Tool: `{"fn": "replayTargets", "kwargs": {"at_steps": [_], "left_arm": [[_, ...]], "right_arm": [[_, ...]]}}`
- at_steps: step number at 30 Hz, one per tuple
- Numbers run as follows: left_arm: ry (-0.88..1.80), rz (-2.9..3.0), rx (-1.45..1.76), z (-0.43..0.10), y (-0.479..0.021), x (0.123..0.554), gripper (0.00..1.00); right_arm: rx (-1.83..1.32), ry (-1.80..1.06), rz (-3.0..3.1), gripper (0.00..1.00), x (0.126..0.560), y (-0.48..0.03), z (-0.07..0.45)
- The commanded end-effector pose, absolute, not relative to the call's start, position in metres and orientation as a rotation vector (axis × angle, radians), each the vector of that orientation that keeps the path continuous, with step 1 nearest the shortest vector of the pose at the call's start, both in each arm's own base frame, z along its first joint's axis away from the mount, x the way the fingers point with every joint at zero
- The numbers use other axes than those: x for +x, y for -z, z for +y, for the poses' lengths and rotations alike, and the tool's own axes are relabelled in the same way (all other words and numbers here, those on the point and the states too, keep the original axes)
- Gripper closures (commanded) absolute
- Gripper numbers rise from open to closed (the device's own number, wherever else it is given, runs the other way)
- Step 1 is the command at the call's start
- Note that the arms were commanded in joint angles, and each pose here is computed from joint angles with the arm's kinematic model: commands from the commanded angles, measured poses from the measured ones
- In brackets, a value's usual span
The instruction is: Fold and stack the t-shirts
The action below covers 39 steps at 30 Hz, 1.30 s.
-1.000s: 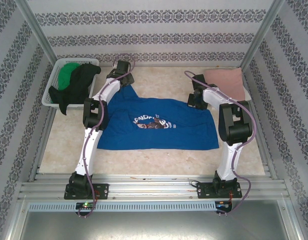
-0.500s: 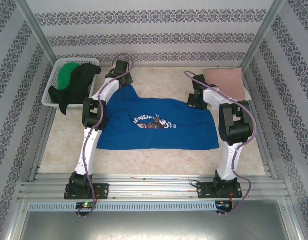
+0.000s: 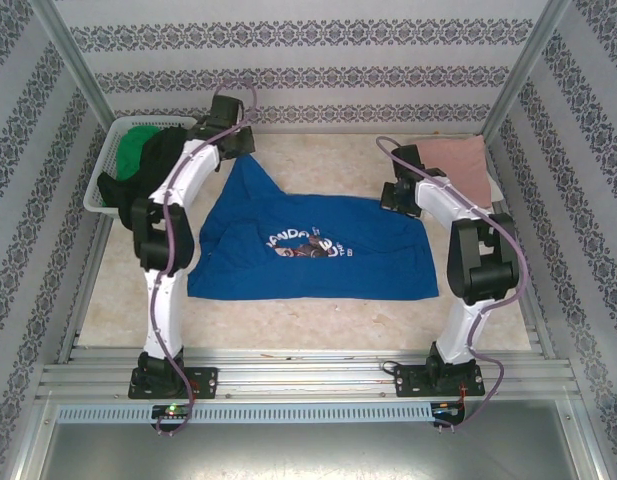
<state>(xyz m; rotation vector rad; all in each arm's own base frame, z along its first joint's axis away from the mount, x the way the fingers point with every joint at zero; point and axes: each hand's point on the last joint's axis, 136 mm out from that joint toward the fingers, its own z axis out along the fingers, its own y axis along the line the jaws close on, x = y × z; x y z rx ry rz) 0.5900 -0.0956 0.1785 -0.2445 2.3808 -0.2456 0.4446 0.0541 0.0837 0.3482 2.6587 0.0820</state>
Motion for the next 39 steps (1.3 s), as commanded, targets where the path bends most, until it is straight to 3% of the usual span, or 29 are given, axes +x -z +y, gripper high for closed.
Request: {"fn": "replayTargets", "kwargs": {"at_steps": [1, 13, 18, 23, 26, 30, 35, 39], "left_arm": [[0.238, 2.42, -0.172, -0.086, -0.182, 0.556, 1.0], [0.309, 2.462, -0.173, -0.07, -0.168, 0.418, 1.0], [0.237, 2.429, -0.16, -0.057, -0.196, 0.426, 1.0], [0.271, 2.445, -0.087, -0.069, -0.229, 0.454, 1.0], [0.277, 2.475, -0.053, -0.072, -0.234, 0.45, 1.0], [0.296, 2.527, -0.035, -0.075, -0.219, 0.415, 1.0], [0.283, 2.628, -0.077, -0.075, -0.159, 0.353, 1.0], [0.257, 2.674, -0.132, -0.068, -0.127, 0.331, 1.0]], "right_arm": [[0.308, -0.029, 2.624, 0.98, 0.432, -0.099, 0.044], [0.342, -0.014, 2.63, 0.96, 0.381, -0.085, 0.026], [0.372, -0.111, 2.65, 0.98, 0.389, -0.075, 0.026], [0.361, -0.126, 2.602, 0.98, 0.414, -0.097, 0.025], [0.341, -0.166, 2.575, 0.98, 0.419, -0.11, 0.031], [0.329, -0.156, 2.595, 0.97, 0.409, -0.103, 0.031], [0.331, -0.068, 2.647, 0.97, 0.392, -0.085, 0.021], [0.343, -0.022, 2.681, 0.97, 0.383, -0.074, 0.017]]}}
